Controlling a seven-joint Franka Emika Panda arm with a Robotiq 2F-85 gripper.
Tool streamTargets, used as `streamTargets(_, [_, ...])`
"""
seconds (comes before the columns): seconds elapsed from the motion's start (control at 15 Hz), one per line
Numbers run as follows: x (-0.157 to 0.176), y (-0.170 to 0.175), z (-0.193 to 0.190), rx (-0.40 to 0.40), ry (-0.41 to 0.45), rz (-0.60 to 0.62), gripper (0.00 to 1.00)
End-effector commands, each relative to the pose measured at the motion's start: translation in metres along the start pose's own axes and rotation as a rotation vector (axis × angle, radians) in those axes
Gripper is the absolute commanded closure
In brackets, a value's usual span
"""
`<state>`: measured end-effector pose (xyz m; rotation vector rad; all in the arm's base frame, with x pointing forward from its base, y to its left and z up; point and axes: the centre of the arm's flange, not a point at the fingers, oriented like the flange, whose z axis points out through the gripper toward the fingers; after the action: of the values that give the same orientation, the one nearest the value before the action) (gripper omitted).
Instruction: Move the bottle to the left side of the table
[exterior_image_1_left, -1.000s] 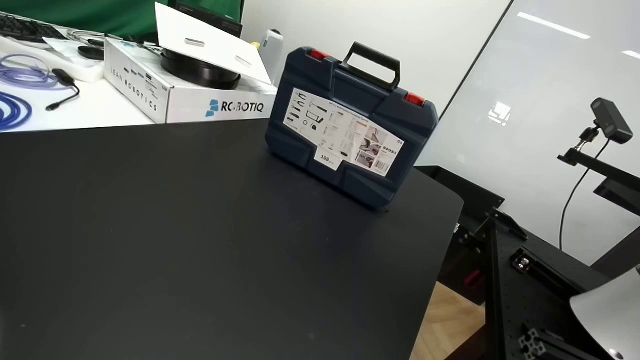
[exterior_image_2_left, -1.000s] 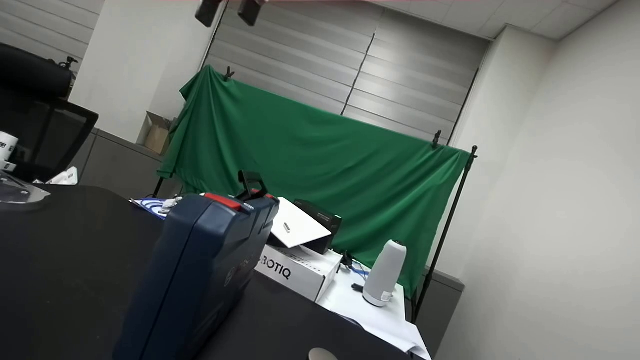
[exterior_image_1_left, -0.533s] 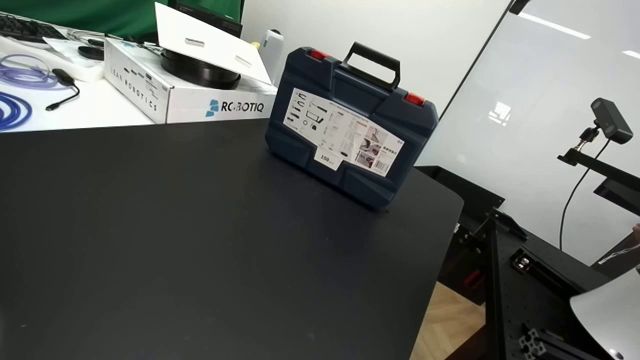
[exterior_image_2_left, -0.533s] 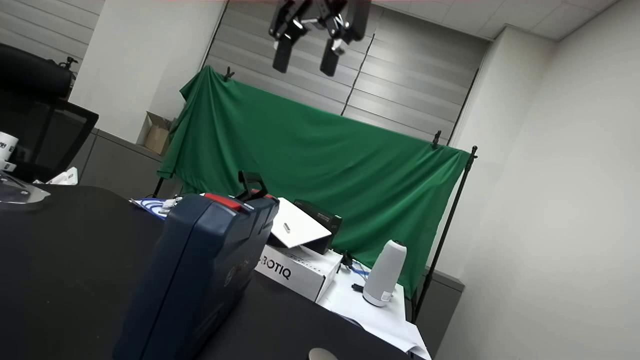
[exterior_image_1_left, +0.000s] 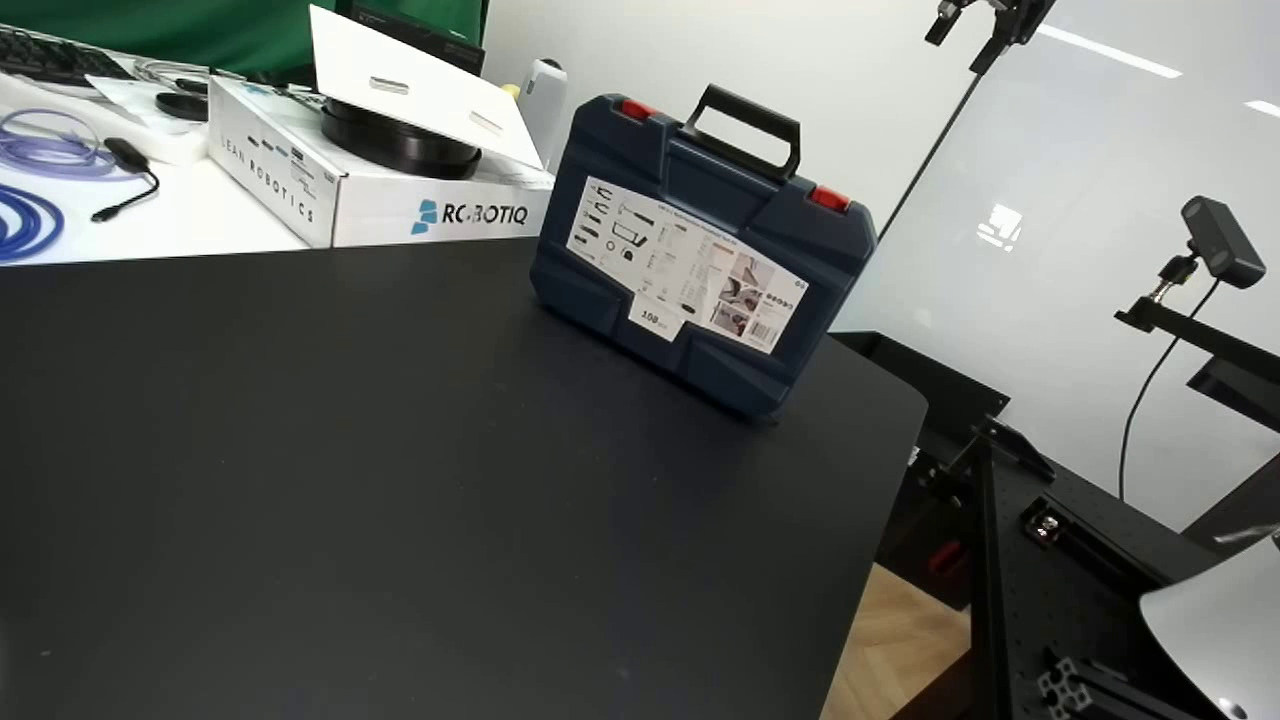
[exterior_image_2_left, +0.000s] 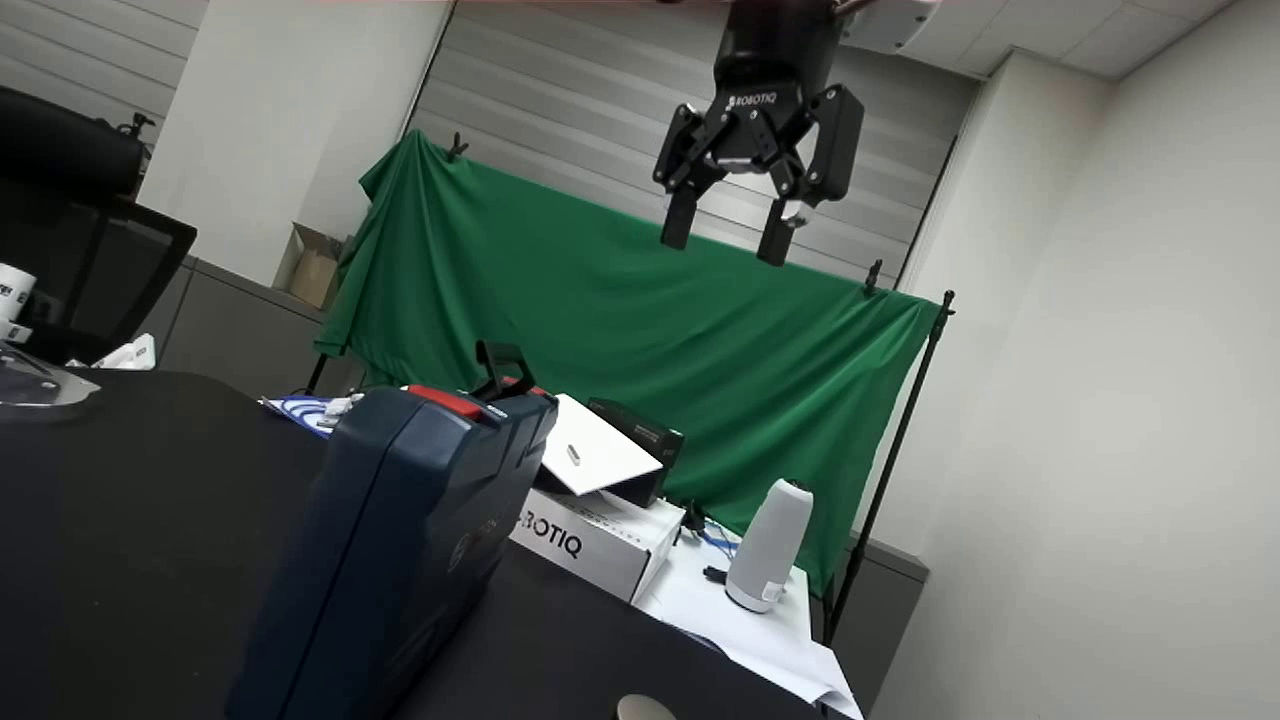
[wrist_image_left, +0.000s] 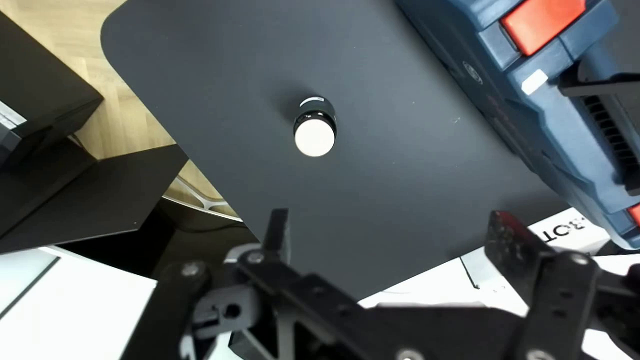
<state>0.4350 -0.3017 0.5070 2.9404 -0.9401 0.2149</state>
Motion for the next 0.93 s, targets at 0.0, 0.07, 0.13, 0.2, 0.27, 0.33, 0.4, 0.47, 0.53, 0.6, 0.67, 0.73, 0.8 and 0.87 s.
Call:
streamTargets(0.0, [0.004,0.001,0.002,-0.004,-0.002,0.004,0.0])
streamTargets(0.07, [0.006,0.0,0.003,-0.006,-0.003,0.006,0.0])
streamTargets(0.13, [0.007,0.0,0.003,-0.006,-0.002,0.007,0.0])
streamTargets(0.2, [0.007,0.0,0.002,-0.006,0.0,0.007,0.0])
streamTargets(0.27, [0.007,0.0,0.001,-0.006,0.001,0.007,0.0])
streamTargets(0.33, [0.007,0.0,0.0,-0.006,0.002,0.007,0.0])
streamTargets(0.4, [0.008,0.0,0.0,-0.006,0.002,0.007,0.0])
streamTargets(0.47, [0.008,0.0,0.0,-0.006,0.002,0.008,0.0])
streamTargets(0.53, [0.008,0.0,0.0,-0.006,0.002,0.008,0.0])
streamTargets(0.6, [0.008,0.0,0.0,-0.006,0.002,0.008,0.0])
streamTargets(0.67, [0.008,0.0,0.0,-0.006,0.002,0.008,0.0])
streamTargets(0.73, [0.011,-0.001,0.0,-0.01,0.024,0.016,0.0])
streamTargets(0.8, [0.018,-0.003,0.0,-0.008,0.036,0.024,0.0])
streamTargets(0.87, [0.031,-0.004,0.001,-0.004,0.049,0.038,0.0])
